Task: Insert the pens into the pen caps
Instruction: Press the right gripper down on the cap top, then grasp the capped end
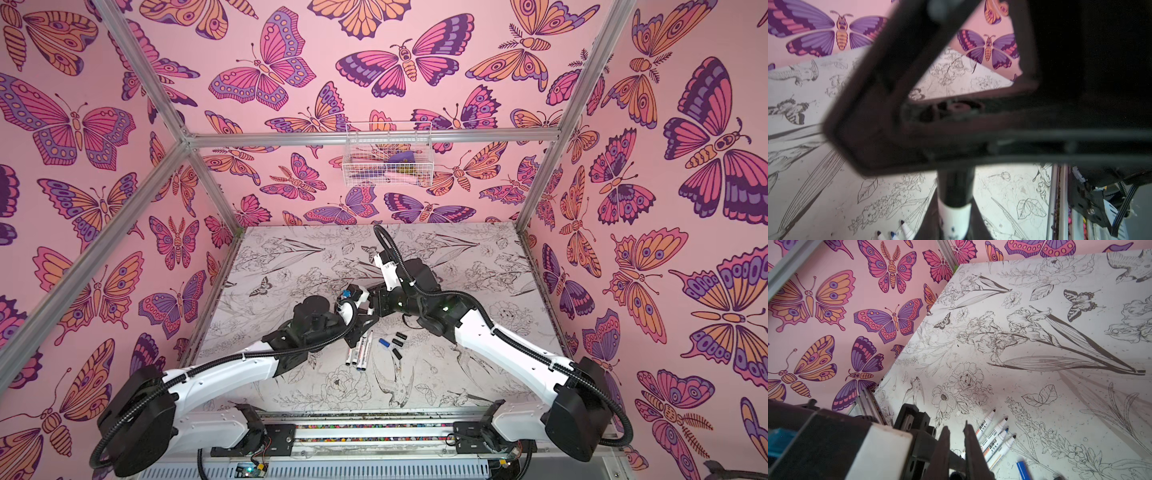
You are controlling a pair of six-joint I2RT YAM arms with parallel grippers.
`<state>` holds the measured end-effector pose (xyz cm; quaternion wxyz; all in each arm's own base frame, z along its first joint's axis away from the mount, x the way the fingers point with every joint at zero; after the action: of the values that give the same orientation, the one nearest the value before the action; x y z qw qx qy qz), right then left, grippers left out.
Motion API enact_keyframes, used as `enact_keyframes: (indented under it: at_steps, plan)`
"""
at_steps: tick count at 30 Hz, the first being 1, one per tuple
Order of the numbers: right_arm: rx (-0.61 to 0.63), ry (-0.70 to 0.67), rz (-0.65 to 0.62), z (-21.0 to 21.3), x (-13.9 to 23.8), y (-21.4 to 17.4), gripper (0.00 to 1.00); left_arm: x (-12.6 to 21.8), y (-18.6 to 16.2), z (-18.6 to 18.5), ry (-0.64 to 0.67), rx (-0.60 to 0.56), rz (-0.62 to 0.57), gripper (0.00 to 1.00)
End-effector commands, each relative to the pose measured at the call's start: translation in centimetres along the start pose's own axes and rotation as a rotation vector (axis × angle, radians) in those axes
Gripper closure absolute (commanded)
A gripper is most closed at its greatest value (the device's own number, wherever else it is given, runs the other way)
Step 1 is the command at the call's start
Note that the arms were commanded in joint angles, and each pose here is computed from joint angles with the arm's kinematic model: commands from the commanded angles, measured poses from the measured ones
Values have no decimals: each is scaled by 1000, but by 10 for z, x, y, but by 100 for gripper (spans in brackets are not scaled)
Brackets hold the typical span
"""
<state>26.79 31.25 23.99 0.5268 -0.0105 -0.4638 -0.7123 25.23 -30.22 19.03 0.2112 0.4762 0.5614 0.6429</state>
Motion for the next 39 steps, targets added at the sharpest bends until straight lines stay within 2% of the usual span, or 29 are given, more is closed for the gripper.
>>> enact_keyframes:
  at_steps: [1,6,16,17,19,29,33,36,39]
  plan:
    - [-141,-125,734,-40,13,-194,100,164,277,-14,158,-286,-1152,100]
    - [-161,-106,726,-42,10,-195,100,171,289,-17,174,-332,-1176,100]
    - [-173,-18,759,-31,9,-199,100,186,302,-14,191,-314,-1263,100]
    - [-172,-10,764,-30,10,-200,100,173,301,-10,190,-306,-1248,100]
    - [-177,-1,764,-29,10,-200,100,173,308,-10,185,-308,-1270,100]
    - [-224,100,736,-19,9,-194,100,191,337,-14,205,-347,-1377,100]
    - [-233,148,712,-13,9,-186,100,194,337,-10,198,-314,-1394,100]
    - [-269,190,643,-10,13,-167,100,181,323,-14,109,-296,-1341,100]
    - [-301,231,543,-11,23,-143,100,163,297,-27,-23,-283,-1215,100]
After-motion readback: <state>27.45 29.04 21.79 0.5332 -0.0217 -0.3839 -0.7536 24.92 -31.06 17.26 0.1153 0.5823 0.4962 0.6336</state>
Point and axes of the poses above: each gripper's point midway between its finger pads, its own x axis back along the fingers, its own z axis along the line the jaws close on, y = z × x, the point moved 1 cm from there along x, back along the fingers, and after that the axes turned 7 degrees about -x, right-handed, at the moved point
